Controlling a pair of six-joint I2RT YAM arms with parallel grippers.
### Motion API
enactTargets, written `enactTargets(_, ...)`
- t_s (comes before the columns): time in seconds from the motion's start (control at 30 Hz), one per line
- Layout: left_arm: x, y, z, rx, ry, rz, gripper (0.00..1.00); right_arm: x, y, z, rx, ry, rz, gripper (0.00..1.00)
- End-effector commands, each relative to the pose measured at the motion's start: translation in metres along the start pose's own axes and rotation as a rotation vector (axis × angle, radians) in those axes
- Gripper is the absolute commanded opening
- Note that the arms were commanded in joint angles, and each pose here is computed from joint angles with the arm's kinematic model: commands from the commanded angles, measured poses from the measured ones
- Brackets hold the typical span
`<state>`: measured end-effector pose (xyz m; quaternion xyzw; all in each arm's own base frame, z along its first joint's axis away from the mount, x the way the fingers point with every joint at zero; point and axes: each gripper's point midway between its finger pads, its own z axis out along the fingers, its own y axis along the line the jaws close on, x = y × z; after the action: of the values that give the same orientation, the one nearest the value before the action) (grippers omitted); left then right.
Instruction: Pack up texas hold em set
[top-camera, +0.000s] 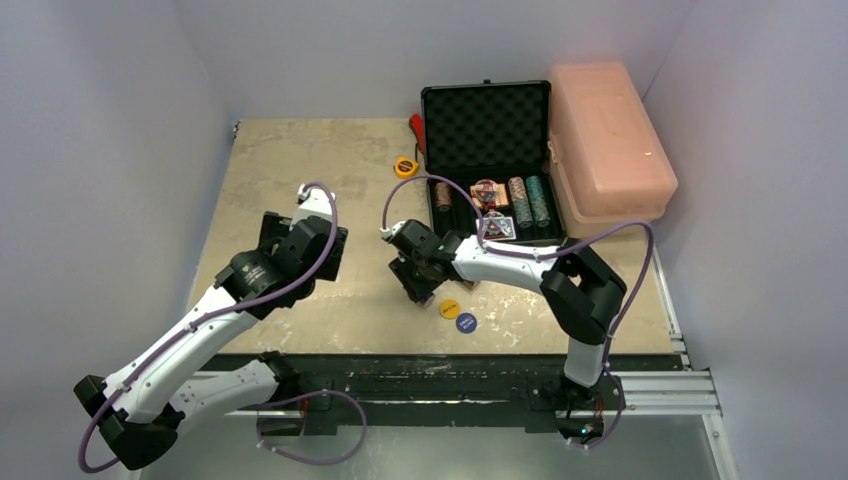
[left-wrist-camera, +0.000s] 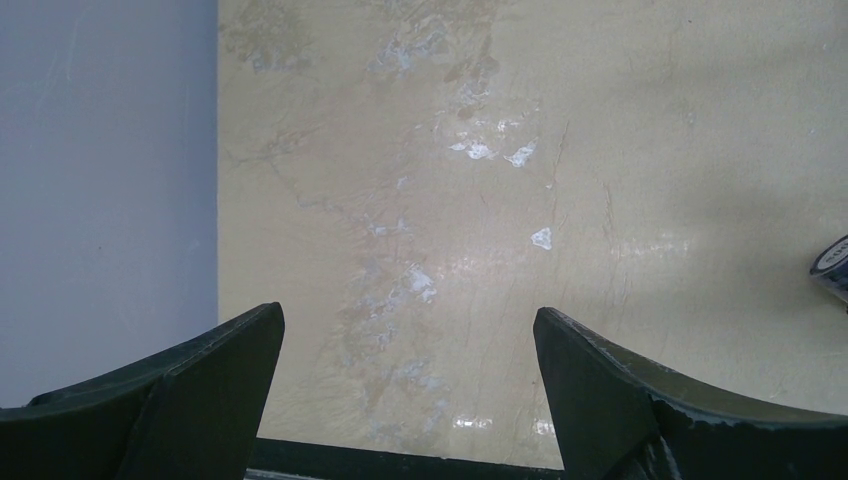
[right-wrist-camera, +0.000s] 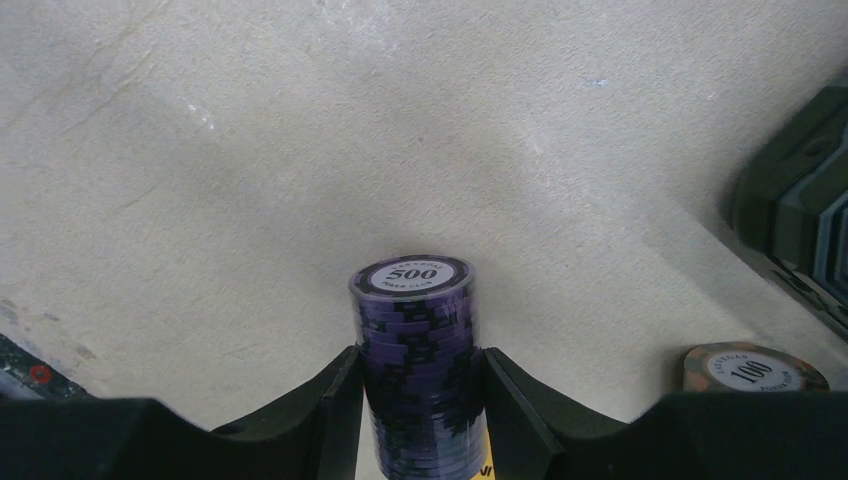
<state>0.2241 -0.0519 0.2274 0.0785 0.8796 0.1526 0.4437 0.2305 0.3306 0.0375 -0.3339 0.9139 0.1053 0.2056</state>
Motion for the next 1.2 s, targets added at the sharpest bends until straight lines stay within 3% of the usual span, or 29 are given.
enactTargets(0.0,-0.008,0.0,-0.004,0.027,-0.03,-0.039,0.96,-0.057,0.008,-0.047,-0.016,-0.191,0.041,0.0)
enactTargets(0.4,-0.008,-0.002,-0.006,0.05,-0.037,-0.044,0.96,-0.095,-0.021,-0.112,0.12,-0.374,0.1,0.0)
enactTargets(0.7,-0.008,-0.003,-0.008,0.067,-0.042,-0.045,0.95,-0.118,-0.074,-0.157,0.258,-0.459,0.166,0.0)
enactTargets(1.17,-0.008,-0.006,-0.008,0.083,-0.043,-0.045,0.95,-0.151,-0.131,-0.179,0.293,-0.515,0.32,0.0)
